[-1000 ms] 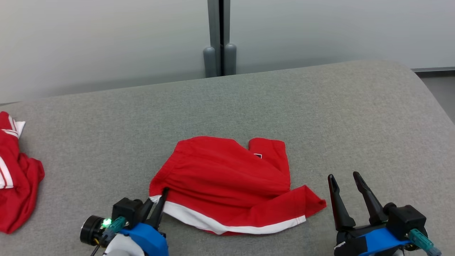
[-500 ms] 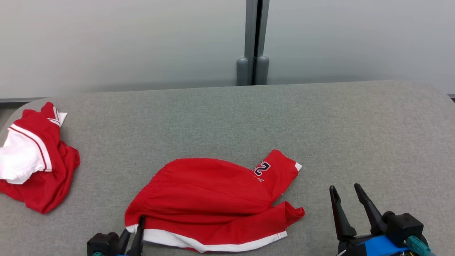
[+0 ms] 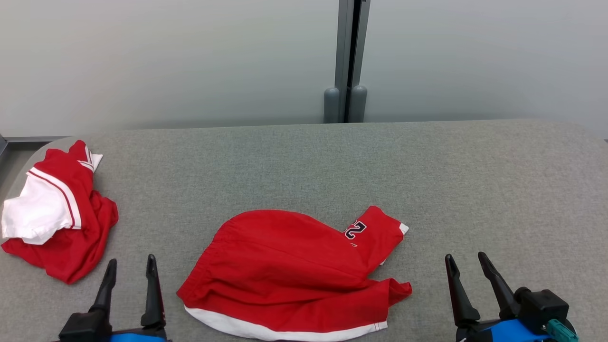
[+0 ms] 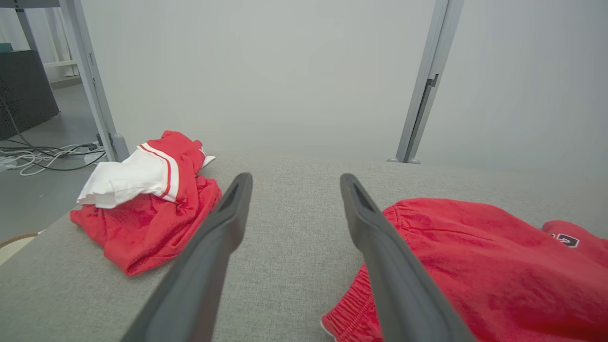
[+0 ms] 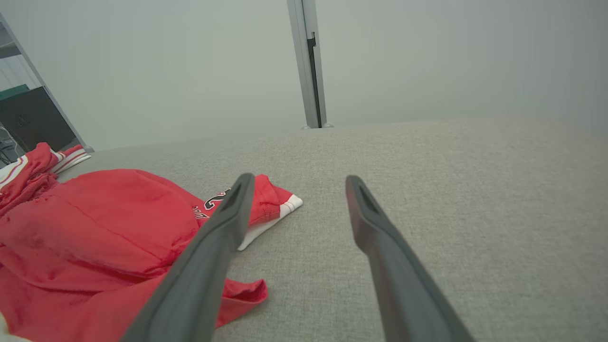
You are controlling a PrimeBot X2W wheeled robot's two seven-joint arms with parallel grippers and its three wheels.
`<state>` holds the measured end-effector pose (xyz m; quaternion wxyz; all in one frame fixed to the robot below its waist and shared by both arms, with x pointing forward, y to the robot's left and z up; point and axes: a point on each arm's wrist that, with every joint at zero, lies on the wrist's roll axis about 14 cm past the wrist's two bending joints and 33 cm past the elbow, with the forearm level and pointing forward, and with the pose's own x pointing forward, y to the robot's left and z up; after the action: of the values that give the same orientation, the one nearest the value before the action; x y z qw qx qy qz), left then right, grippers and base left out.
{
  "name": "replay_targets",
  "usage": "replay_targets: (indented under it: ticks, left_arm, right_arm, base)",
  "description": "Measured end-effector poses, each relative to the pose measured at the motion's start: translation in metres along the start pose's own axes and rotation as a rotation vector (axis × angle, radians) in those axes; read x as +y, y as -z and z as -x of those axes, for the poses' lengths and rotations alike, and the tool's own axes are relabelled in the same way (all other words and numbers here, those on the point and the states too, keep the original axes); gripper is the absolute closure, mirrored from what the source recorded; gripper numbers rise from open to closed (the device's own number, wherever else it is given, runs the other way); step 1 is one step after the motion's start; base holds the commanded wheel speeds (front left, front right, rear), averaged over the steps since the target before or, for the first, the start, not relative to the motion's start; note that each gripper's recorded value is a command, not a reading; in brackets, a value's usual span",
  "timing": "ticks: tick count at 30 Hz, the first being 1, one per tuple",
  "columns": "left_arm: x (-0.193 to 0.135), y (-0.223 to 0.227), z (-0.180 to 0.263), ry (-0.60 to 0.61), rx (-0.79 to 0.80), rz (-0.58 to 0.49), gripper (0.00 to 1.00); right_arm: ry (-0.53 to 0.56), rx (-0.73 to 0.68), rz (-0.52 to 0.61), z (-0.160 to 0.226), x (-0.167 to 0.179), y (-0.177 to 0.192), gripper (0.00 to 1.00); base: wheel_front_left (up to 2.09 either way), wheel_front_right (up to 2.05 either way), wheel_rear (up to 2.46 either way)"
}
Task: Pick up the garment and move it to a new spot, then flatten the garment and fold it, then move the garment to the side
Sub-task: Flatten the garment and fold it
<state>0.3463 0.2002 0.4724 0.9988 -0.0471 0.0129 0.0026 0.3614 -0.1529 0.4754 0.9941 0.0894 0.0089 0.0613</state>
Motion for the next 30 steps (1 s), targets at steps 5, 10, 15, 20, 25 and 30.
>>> replay_targets:
  ticks: [5,10,15,20,25,30]
  left_arm:
    - [0.019,-0.001,0.011,-0.056,-0.002,-0.055,0.00]
    - [0.016,0.007,0.017,-0.053,0.022,-0.081,0.00]
    - [0.014,0.011,0.015,-0.047,0.037,-0.079,0.00]
    - [0.014,0.010,0.008,-0.043,0.031,-0.080,0.00]
    - [0.012,0.009,0.006,-0.035,0.029,-0.079,0.00]
    - [0.012,0.010,0.006,-0.037,0.032,-0.075,0.00]
  right_arm:
    - [0.009,0.034,-0.002,0.003,-0.003,0.011,0.00]
    - [0.010,0.078,0.005,0.006,-0.003,0.024,0.00]
    - [-0.064,0.065,0.054,-0.018,0.016,0.016,0.00]
    - [-0.145,0.112,0.120,-0.048,0.037,0.016,0.00]
    - [-0.185,0.283,0.172,-0.053,0.041,0.048,0.00]
    - [-0.214,0.439,0.192,-0.037,0.042,0.084,0.00]
  base:
    - [0.00,0.00,0.00]
    - [0.00,0.00,0.00]
    - [0.00,0.00,0.00]
    - [0.00,0.00,0.00]
    - [0.00,0.00,0.00]
    - [0.00,0.00,0.00]
